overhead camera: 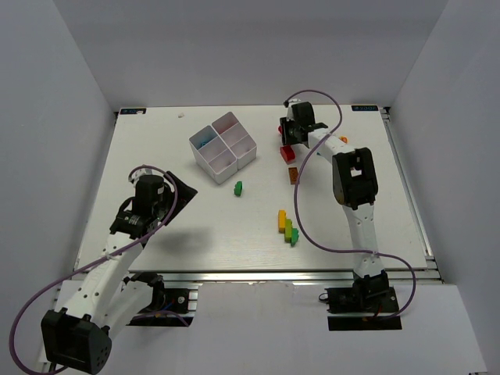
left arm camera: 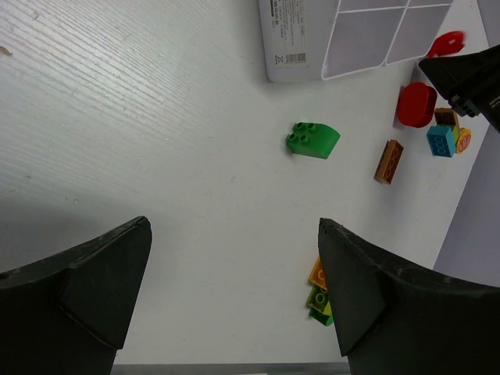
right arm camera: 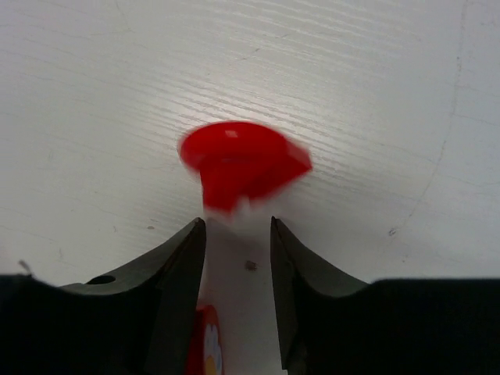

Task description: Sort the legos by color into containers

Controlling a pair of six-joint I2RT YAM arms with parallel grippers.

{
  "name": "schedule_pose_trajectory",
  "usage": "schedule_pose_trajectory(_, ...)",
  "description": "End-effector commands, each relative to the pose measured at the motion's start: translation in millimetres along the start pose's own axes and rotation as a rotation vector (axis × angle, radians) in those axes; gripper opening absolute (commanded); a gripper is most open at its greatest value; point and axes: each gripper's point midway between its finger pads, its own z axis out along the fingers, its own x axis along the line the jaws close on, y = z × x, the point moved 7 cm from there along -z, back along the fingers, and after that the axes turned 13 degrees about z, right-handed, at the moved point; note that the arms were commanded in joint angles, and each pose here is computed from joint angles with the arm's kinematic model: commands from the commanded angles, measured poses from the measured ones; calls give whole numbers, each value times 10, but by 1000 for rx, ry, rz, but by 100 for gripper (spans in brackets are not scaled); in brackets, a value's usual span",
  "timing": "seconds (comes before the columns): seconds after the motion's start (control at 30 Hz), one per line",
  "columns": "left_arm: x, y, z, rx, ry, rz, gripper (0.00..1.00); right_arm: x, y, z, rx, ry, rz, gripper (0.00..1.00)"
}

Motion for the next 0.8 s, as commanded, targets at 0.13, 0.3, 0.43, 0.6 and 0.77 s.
schedule_pose_trajectory(0.13, -69, 98, -96, -43, -34, -5, 96, 242, 497, -215, -154, 117, -40, 16)
schedule_pose_trajectory(0.3, -66, 100, -118, -52, -38, -3, 97, 476, 842, -467, -255, 197, -64, 12)
schedule_pose_trajectory(0.43, -59, 94, -125, -55, -38, -5, 96, 489, 830, -485, -250, 202, -59, 14)
schedule_pose_trajectory(0.6, -47, 69, -122, -52, -46, -5, 96, 466, 749, -491, -226, 200, -44, 21)
schedule_pose_trajectory(0.77, -124, 114, -132, -68, -102, 13, 97, 503, 778, -556, -235, 229, -54, 50)
